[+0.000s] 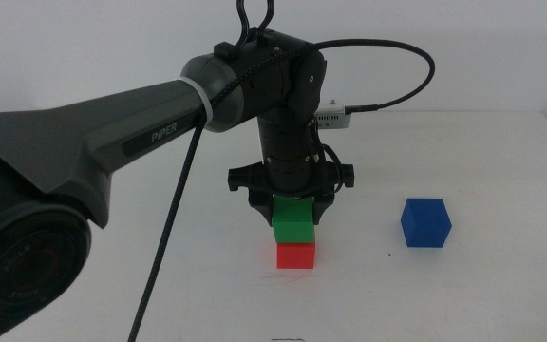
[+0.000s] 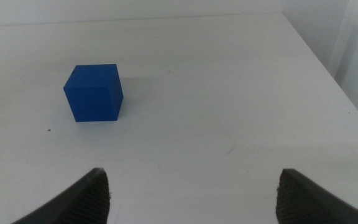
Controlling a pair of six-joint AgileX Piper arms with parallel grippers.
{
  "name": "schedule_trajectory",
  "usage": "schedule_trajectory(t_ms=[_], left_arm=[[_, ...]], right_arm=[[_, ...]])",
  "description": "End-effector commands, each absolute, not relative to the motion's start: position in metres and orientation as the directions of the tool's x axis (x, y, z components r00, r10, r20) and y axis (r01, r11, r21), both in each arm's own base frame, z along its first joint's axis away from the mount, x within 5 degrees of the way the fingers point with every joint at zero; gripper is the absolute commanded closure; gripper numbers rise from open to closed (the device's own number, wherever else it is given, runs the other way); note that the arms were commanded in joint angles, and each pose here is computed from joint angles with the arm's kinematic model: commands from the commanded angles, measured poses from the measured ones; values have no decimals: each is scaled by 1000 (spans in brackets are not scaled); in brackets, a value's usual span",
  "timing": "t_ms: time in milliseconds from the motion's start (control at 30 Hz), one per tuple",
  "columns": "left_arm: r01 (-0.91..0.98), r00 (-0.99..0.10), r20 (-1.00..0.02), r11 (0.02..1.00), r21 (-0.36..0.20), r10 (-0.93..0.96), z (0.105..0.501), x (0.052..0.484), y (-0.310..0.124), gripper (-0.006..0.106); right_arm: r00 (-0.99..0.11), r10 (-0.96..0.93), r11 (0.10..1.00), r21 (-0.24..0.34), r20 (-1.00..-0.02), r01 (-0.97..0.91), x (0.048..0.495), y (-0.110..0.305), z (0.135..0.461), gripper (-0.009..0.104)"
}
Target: Stack red cubes first, then green, then blue cubes in a specific spot.
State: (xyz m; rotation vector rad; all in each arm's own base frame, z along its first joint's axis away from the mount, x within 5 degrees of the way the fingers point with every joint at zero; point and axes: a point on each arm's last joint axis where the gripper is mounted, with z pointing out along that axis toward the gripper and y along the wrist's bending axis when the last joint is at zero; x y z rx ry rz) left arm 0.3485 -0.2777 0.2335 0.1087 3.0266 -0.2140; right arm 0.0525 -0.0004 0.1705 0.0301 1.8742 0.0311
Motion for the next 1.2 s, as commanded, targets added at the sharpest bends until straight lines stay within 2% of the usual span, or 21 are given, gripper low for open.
schedule_trajectory(t_ms=[0, 500, 667, 700, 733, 967, 1067, 1167], left_arm=[[90, -990, -123, 983, -157, 71, 267, 340, -274, 102], [100, -992, -89, 986, -133, 89, 254, 341, -276, 102], [70, -995, -86, 987, -142, 58, 253, 342, -277, 97], [69, -995, -85, 987, -143, 58, 253, 342, -277, 93], [91, -993, -93, 986, -137, 79, 253, 342, -276, 59], [116, -989, -103, 984, -134, 102, 256, 342, -275, 7], [120, -988, -113, 983, -142, 105, 266, 339, -273, 7], [186, -972, -171, 969, -164, 158, 291, 335, -263, 7]], right_arm=[[-193, 20, 1000, 20, -981, 3, 53, -1, 184, 8], [-193, 20, 1000, 20, -981, 3, 53, -1, 184, 8], [-193, 20, 1000, 20, -981, 3, 53, -1, 184, 8], [-193, 20, 1000, 20, -981, 3, 53, -1, 184, 8], [-193, 20, 1000, 20, -981, 3, 53, -1, 184, 8], [-193, 20, 1000, 20, -981, 3, 53, -1, 184, 8], [-193, 20, 1000, 20, -981, 3, 53, -1, 184, 8], [-193, 20, 1000, 20, -981, 3, 53, -1, 184, 8]])
